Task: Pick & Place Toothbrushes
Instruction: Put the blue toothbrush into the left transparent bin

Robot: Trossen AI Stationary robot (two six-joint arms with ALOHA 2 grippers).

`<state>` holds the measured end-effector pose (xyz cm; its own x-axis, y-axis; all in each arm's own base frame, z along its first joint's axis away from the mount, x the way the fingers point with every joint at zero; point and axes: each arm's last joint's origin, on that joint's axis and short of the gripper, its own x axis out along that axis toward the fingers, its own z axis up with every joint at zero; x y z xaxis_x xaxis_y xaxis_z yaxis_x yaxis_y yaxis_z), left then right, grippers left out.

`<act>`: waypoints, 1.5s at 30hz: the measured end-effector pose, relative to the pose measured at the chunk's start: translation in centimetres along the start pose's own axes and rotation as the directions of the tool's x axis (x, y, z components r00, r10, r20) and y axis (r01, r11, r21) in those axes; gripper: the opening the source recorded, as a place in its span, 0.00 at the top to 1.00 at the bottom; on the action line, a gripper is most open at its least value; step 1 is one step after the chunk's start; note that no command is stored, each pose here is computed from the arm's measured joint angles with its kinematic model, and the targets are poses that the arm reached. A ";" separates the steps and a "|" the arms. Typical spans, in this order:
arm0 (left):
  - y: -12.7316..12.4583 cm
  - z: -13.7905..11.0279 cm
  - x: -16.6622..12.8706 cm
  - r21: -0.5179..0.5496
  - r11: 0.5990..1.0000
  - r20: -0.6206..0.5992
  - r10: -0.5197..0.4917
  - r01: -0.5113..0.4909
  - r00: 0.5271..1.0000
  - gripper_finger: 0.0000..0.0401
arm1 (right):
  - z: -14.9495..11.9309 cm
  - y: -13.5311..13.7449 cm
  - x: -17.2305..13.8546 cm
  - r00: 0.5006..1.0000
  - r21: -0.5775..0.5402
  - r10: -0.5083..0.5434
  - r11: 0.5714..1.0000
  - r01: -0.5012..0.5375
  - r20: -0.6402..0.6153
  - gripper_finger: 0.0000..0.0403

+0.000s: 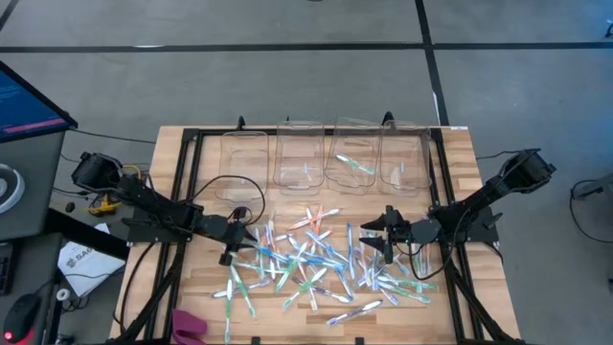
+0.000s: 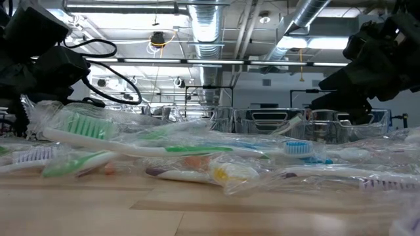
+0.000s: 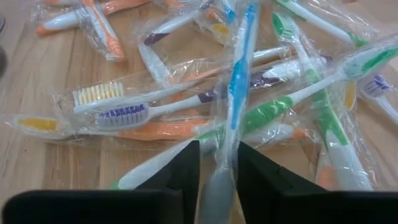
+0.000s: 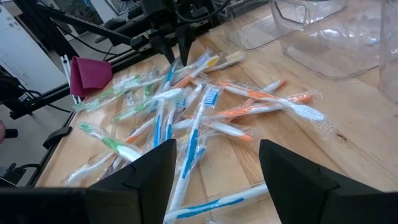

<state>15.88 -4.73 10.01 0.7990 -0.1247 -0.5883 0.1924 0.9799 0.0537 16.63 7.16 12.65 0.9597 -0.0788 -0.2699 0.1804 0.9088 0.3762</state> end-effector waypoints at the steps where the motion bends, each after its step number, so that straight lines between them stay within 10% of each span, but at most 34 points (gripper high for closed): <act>1: 0.0 0.0 0.0 0.000 1.000 0.000 0.000 0.000 1.000 0.82 | 0.0 0.0 0.0 1.000 0.000 0.000 1.000 0.000 0.000 0.44; 45: -0.1 4.2 0.5 0.044 0.995 0.042 0.083 -0.085 0.996 0.99 | 0.0 0.0 0.0 1.000 0.001 0.000 1.000 0.000 -0.002 0.44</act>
<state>18.63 -5.52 13.07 0.8356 -0.0493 -0.5471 0.1486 0.9791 0.1388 16.62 7.17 12.63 0.9594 -0.0779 -0.2712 0.1803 0.9086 0.3768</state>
